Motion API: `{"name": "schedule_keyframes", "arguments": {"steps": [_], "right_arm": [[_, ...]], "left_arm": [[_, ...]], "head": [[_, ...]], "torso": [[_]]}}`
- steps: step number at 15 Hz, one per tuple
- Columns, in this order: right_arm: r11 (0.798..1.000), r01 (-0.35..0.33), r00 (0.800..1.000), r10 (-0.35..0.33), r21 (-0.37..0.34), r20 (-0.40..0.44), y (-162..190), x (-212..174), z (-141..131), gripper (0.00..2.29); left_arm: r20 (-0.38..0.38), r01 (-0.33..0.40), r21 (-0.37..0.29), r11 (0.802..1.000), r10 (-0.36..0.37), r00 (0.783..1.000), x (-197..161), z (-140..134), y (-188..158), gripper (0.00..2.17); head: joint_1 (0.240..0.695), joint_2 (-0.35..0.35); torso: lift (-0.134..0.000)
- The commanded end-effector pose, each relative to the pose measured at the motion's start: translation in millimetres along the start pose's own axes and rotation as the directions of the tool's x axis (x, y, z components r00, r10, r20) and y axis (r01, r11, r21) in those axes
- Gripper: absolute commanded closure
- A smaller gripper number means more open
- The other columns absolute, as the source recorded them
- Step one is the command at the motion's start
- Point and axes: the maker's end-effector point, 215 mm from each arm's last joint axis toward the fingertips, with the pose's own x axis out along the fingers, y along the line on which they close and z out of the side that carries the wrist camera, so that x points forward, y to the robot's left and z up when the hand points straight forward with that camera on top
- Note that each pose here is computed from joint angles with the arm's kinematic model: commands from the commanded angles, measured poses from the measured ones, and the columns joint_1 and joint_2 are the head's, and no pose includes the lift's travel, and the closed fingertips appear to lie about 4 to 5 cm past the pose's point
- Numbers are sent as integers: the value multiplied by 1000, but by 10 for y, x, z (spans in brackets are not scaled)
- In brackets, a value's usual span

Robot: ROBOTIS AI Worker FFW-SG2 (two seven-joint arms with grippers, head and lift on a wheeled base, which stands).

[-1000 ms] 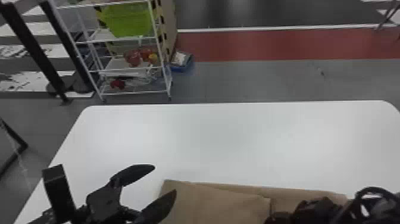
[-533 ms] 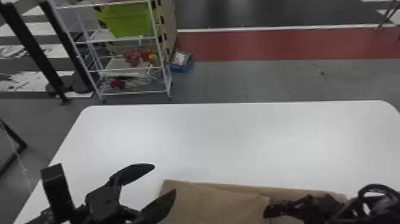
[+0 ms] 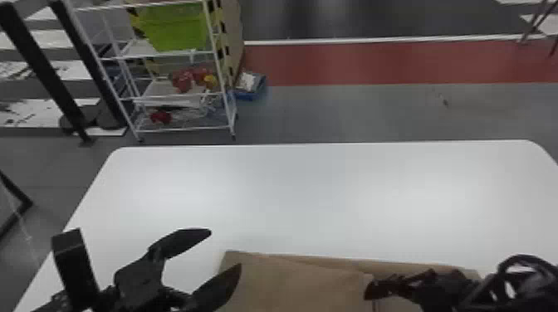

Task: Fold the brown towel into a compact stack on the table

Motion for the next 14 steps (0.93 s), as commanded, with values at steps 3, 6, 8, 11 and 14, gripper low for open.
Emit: {"name": "schedule_keyframes", "arguments": {"steps": [3,6,8,11,14], "right_arm": [[1000,-11,1000,11,6,-5,64,-23,-22,653],[1000,-22,1000,22,6,-15,107,-1,-65,653],[999,-35,999,35,2,-9,148,57,-47,653],[998,-54,999,54,-16,1,187,149,2,653],[999,-43,999,44,-19,14,142,148,56,653]], "left_arm": [[2,0,-3,1000,0,1000,10,-3,3,53],[1,0,-4,1000,0,1000,6,-9,7,53],[1,0,-6,1000,0,1000,6,-16,9,53],[-1,-1,-8,1000,1,1000,6,-29,12,53],[-1,1,-10,1000,-1,1000,6,-35,11,56]], "head": [[695,94],[695,87],[695,81],[695,87],[695,103]], "torso": [[-119],[-119],[-119],[-119],[-119]]}}
